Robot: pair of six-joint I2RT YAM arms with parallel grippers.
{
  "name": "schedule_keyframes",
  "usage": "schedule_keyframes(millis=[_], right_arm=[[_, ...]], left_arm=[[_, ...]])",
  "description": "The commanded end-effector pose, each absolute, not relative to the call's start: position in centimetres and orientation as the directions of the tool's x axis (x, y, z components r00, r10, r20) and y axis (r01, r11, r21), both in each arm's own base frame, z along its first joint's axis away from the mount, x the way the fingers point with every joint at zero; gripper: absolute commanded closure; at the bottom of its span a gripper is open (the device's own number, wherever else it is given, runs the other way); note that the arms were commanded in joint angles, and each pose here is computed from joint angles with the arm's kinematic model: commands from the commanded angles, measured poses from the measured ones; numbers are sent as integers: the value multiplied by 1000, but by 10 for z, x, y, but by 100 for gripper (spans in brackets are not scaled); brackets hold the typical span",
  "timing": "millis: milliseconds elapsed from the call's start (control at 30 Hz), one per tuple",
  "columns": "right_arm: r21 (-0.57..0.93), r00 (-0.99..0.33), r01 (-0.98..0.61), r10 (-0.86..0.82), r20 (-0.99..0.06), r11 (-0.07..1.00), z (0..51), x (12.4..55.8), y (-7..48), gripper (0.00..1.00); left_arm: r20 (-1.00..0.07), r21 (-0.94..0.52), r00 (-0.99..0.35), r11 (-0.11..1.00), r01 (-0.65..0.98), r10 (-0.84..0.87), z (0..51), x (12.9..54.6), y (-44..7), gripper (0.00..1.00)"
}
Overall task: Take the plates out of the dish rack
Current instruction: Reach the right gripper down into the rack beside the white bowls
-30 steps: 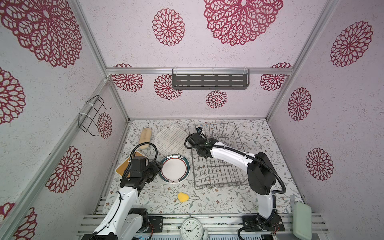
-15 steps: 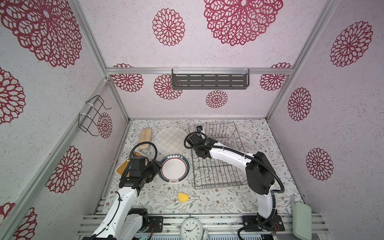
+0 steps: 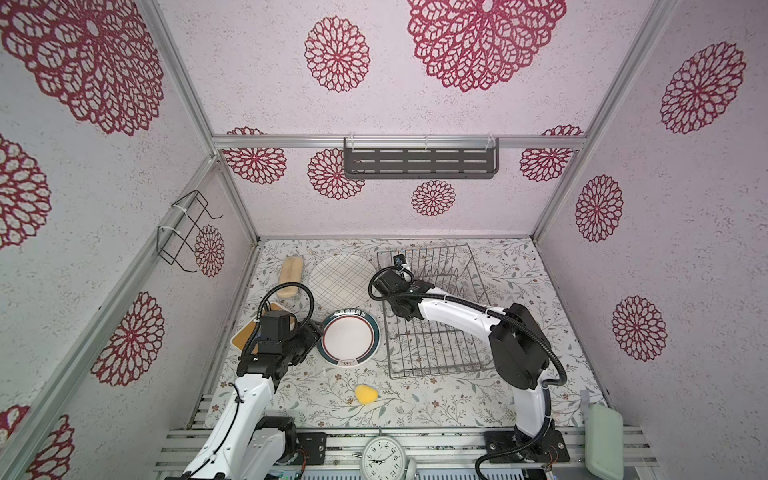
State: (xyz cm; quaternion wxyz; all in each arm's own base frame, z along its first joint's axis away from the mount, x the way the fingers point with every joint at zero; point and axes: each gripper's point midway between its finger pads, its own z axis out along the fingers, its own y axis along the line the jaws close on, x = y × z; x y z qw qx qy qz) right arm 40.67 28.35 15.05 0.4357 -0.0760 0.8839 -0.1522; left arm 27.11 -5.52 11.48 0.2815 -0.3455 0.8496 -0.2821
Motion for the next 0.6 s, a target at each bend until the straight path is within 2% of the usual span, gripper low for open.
schedule_keyframes(millis=[0, 367, 467, 567], right_arm=[[-345, -593, 29, -261, -762, 938, 157, 407, 280, 78], [-388, -588, 61, -281, -759, 920, 159, 409, 279, 86], [-413, -583, 75, -296, -757, 908, 159, 410, 278, 91], [-435, -575, 96, -307, -759, 895, 161, 409, 277, 100]], left_arm=[[-312, -685, -598, 611, -397, -738, 128, 275, -55, 31], [-310, -686, -598, 610, -398, -739, 127, 276, -55, 31], [-311, -685, -599, 611, -398, -738, 127, 277, -55, 31], [-311, -686, -599, 611, -396, -738, 127, 277, -55, 31]])
